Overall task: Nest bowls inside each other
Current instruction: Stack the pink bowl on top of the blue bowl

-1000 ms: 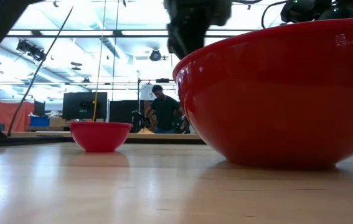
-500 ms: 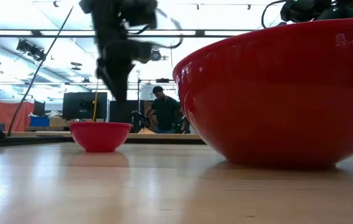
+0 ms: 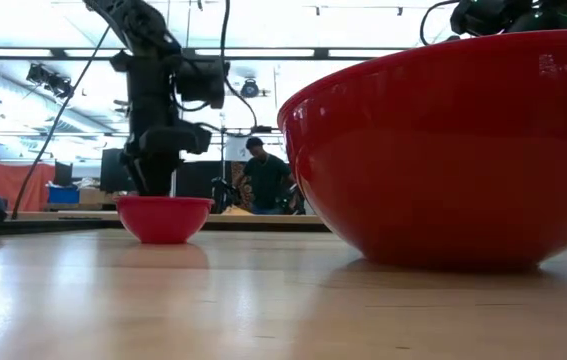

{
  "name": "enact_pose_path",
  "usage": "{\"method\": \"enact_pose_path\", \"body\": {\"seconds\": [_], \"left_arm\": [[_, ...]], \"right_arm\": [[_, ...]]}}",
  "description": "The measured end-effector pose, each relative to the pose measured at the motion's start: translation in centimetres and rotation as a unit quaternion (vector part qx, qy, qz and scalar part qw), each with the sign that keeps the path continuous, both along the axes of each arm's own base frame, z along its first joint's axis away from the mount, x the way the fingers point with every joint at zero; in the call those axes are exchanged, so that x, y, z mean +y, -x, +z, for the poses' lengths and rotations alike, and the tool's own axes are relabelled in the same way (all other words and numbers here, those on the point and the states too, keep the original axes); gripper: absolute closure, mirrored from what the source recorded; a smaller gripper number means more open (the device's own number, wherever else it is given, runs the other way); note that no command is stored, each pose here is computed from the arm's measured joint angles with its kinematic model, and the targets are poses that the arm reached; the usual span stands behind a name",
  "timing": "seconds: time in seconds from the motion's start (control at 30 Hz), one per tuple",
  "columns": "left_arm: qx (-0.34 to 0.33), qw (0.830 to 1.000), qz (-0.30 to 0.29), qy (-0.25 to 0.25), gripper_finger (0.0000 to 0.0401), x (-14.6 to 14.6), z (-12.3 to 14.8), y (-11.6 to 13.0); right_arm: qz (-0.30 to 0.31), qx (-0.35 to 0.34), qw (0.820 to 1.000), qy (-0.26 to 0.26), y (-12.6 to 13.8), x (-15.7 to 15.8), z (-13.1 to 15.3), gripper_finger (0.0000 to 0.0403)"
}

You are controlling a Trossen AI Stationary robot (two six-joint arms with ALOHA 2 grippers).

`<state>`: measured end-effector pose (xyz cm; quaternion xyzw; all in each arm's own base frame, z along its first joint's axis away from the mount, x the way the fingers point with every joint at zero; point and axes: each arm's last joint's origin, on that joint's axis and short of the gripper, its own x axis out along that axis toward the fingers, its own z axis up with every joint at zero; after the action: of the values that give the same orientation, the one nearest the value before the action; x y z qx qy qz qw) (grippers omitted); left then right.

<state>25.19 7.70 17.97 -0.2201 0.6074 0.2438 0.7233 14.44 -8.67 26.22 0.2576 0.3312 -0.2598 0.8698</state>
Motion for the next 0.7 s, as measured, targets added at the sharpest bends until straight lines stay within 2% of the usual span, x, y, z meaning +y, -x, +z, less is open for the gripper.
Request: {"method": "enact_pose_path", "body": {"seconds": [0.1,0.2,0.27,0.4,0.43,0.57,0.7], "left_arm": [[-0.011,1.000,-0.002,0.030,0.0236,-0.1,-0.6,0.2],[-0.013,0.999,-0.005,0.049,0.0257,-0.3,-0.9,0.4],[-0.017,0.999,-0.008,0.050,0.0289,-0.4,-0.9,0.2],[-0.024,0.998,0.000,0.065,0.0376,-0.6,-0.9,0.1],[-0.029,0.997,0.003,0.069,0.0385,-0.6,-0.8,0.0],[-0.045,0.996,0.007,0.075,0.0386,-0.7,-0.4,-0.4],[-0.097,0.993,-0.007,0.064,0.0390,-0.7,2.3,-2.4]], "right_arm": [[0.000,-0.003,1.000,0.002,0.0,0.0,0.1,0.0202],[-0.001,-0.005,1.000,0.004,-0.1,-0.1,0.1,0.0202],[-0.001,-0.005,1.000,0.005,-0.1,-0.1,0.1,0.0202],[-0.001,-0.008,1.000,0.007,-0.1,-0.1,0.1,0.0202],[-0.001,-0.008,1.000,0.008,-0.1,-0.1,0.1,0.0202],[0.000,-0.011,1.000,0.011,-0.2,-0.1,0.2,0.0202],[0.001,-0.010,1.000,0.013,-0.2,-0.1,0.2,0.0202]]}}
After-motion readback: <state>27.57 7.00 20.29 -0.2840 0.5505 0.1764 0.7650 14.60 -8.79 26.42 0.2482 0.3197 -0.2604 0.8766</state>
